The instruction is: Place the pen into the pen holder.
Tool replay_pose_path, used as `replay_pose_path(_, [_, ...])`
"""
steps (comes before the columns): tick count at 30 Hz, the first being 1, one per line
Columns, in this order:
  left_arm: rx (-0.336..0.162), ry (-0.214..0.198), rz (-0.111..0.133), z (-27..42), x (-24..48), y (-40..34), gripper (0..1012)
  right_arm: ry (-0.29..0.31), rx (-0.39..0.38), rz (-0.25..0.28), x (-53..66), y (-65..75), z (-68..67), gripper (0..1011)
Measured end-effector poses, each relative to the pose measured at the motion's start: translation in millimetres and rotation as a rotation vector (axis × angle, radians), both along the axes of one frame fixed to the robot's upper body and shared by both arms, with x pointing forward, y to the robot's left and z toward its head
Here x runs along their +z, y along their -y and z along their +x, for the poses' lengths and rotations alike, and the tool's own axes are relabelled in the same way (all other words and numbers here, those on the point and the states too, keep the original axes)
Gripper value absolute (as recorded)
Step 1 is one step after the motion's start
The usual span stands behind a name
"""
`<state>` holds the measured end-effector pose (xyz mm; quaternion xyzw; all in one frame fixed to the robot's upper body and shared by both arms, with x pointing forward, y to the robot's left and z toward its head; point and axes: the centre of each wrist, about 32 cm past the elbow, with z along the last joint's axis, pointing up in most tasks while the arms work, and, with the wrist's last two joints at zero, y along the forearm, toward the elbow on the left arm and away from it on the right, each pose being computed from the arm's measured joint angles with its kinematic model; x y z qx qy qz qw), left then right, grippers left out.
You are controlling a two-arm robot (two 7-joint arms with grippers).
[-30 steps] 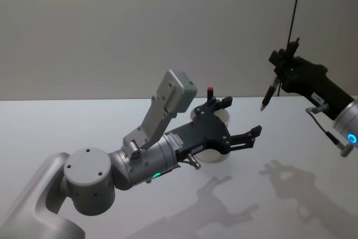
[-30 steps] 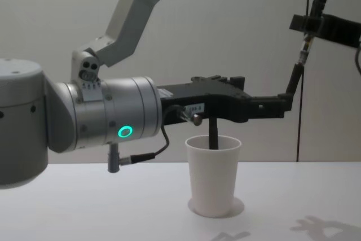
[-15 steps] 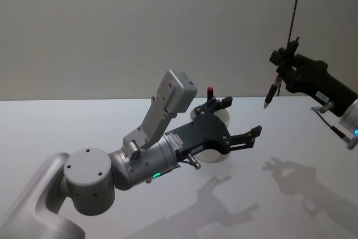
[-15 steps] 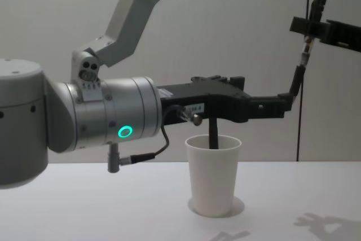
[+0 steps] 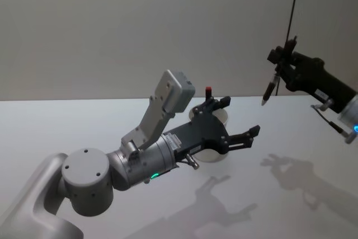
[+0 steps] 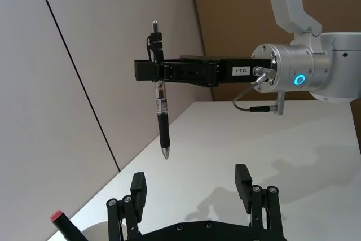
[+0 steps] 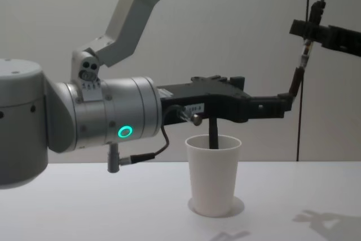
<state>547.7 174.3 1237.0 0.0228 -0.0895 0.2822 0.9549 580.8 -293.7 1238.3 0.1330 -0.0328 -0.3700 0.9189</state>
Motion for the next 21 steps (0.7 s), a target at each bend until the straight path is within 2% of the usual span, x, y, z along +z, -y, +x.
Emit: replay_pose_path(21, [0.000,0.000,0.000,0.0,0.0,0.0,1000,0.032,0.096,0.022,-15.0,-3.0,31.0,130])
